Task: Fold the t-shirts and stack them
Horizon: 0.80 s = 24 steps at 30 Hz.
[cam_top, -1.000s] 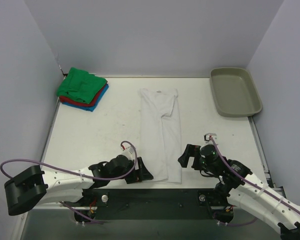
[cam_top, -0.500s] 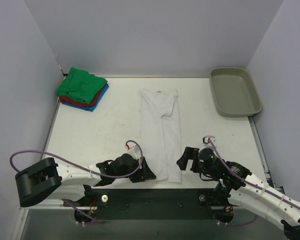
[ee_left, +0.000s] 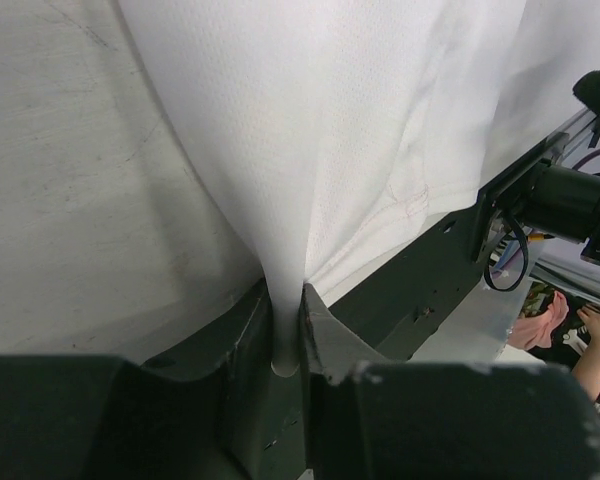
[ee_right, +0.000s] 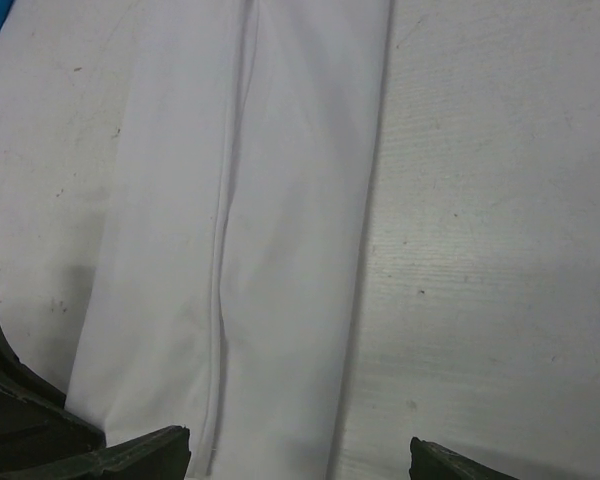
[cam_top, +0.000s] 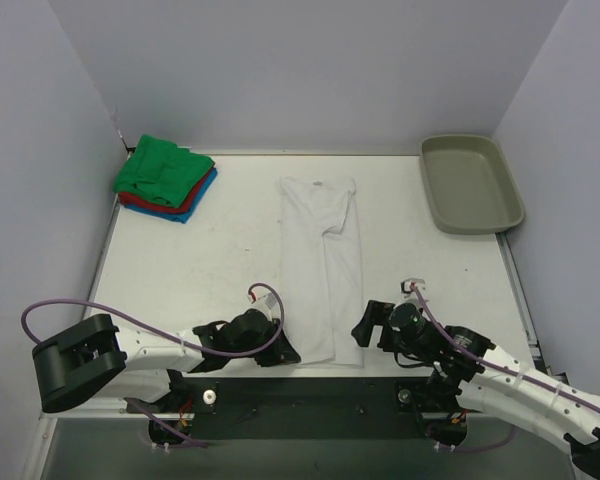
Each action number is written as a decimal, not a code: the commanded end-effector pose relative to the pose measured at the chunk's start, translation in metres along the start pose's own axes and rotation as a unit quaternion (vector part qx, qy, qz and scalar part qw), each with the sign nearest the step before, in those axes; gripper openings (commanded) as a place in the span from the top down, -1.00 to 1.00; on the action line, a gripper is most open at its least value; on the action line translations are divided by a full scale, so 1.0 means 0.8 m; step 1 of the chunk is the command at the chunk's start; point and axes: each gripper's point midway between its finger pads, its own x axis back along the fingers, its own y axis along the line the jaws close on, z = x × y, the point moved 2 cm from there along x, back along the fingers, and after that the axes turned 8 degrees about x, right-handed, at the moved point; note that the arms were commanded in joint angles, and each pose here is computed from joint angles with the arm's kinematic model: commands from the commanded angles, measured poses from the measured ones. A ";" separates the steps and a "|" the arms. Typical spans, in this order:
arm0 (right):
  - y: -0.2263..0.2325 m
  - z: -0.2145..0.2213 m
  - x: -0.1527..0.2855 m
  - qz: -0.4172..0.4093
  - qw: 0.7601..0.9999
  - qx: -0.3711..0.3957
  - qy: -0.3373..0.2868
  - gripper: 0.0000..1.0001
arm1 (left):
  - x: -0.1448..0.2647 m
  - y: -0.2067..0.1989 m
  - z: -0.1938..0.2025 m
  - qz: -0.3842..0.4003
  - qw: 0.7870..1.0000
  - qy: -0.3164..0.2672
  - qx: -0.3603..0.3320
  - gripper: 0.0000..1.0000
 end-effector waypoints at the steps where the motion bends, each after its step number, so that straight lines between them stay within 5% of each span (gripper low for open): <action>1: 0.002 0.009 -0.008 0.001 1.000 -0.021 0.003 -0.79 | 0.004 0.061 0.007 -0.091 0.996 0.006 -0.006 0.50; 15: 0.017 0.067 -0.033 -0.024 0.997 -0.045 0.051 -0.68 | 0.000 0.051 0.004 -0.084 0.996 0.007 -0.014 0.70; 24: 0.020 0.080 -0.034 -0.015 0.997 -0.036 0.059 -0.25 | 0.001 0.052 0.003 -0.083 0.996 0.006 -0.012 0.70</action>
